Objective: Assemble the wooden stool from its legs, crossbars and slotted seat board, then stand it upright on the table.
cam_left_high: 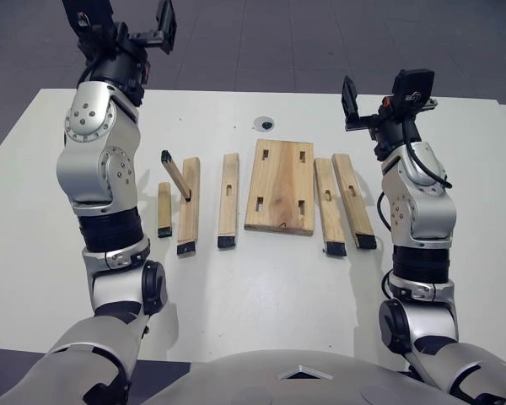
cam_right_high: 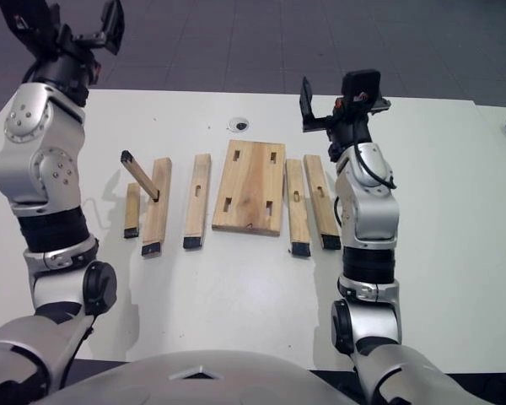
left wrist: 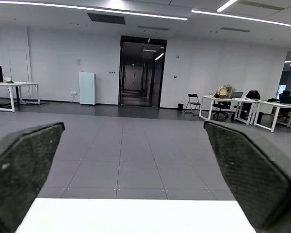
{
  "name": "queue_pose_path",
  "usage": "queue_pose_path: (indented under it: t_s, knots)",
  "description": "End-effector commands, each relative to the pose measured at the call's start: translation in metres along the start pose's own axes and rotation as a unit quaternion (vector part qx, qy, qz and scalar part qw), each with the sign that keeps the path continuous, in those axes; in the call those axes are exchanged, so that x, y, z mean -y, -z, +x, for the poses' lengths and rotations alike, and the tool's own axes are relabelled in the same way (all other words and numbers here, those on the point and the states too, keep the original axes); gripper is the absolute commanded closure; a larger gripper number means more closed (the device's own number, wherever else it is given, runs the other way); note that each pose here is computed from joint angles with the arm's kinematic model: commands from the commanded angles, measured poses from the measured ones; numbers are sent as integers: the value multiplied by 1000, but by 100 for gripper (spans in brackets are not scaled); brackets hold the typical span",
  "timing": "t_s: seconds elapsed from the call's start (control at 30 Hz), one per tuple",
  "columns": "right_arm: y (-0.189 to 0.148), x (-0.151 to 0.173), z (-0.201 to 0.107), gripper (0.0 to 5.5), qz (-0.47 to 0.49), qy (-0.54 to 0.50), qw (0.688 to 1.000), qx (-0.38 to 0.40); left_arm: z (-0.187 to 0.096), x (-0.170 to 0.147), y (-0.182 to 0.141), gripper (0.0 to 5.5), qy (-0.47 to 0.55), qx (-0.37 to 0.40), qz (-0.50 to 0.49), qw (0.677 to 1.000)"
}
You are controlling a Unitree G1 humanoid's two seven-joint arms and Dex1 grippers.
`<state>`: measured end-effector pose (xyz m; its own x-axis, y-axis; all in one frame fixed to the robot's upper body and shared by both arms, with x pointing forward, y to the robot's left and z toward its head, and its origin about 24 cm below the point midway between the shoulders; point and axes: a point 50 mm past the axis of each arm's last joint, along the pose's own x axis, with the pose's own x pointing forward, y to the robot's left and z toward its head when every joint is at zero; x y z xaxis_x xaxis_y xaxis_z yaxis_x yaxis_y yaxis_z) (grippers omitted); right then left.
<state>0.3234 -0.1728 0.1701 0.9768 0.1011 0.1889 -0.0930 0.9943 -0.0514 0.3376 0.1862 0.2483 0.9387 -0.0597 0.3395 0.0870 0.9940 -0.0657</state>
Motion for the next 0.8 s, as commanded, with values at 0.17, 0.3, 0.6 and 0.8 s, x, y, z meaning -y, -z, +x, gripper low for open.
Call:
queue_pose_path:
  t_s: [0.17, 0.3, 0.6, 0.8]
  knots:
    - [-6, 1, 4, 10, -1, 2, 1000, 13, 11, -9, -20, 15, -3, 32, 19, 999]
    - [-6, 1, 4, 10, -1, 3, 1000, 13, 12, -8, -19, 15, 1, 32, 20, 999]
    - [-5, -2, 5, 10, 3, 1, 1000, 13, -22, -10, 135, 15, 5, -216, 24, 976]
    - [-4, -1, 8, 10, 2, -4, 1000, 8, -30, -9, 170, 15, -8, -238, -12, 971]
